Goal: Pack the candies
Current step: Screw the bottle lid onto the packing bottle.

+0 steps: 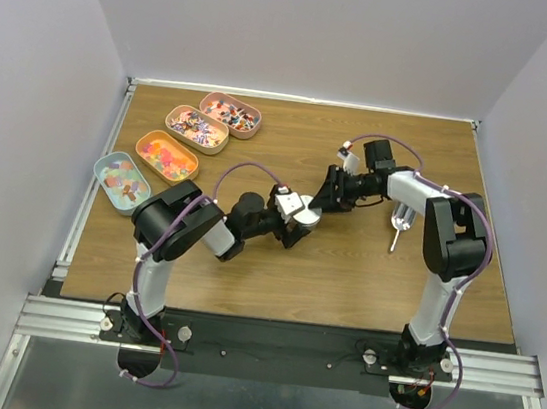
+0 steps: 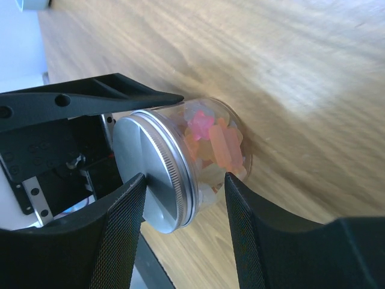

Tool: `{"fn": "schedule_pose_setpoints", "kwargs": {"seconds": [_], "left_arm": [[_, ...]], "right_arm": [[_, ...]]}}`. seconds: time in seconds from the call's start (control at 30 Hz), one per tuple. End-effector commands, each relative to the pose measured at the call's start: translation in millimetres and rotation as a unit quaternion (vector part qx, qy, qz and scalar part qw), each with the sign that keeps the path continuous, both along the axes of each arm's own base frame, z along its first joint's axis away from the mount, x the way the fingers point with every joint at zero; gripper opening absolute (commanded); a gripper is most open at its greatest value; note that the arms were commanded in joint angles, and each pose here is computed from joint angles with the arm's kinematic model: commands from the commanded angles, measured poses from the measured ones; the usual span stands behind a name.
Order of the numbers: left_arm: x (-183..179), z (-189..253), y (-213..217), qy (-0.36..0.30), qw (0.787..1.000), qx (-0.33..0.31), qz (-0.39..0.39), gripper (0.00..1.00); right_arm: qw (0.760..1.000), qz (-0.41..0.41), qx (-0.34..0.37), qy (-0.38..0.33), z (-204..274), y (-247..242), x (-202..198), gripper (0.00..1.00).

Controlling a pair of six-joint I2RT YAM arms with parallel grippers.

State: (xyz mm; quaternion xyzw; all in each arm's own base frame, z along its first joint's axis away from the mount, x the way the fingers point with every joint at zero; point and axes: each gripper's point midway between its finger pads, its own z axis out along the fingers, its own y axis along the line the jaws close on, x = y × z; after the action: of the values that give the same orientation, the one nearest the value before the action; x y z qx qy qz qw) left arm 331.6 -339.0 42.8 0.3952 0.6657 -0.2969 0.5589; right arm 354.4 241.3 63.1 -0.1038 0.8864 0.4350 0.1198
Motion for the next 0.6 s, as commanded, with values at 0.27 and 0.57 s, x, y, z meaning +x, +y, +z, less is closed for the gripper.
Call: {"fn": "schedule_pose_setpoints", "kwargs": {"seconds": [0.27, 0.57], "left_arm": [[-6.7, 29.1, 8.7, -0.060, 0.995, -0.076, 0.035, 0.92], [-10.0, 31.0, 4.7, -0.065, 0.994, -0.085, 0.026, 0.93]], "right_arm": [[0.999, 0.027, 0.015, 0.011, 0.5, 11.1, -18.9, 0.61], [0.999, 0.030, 0.023, 0.027, -1.4, 13.5, -24.7, 0.61]]}}
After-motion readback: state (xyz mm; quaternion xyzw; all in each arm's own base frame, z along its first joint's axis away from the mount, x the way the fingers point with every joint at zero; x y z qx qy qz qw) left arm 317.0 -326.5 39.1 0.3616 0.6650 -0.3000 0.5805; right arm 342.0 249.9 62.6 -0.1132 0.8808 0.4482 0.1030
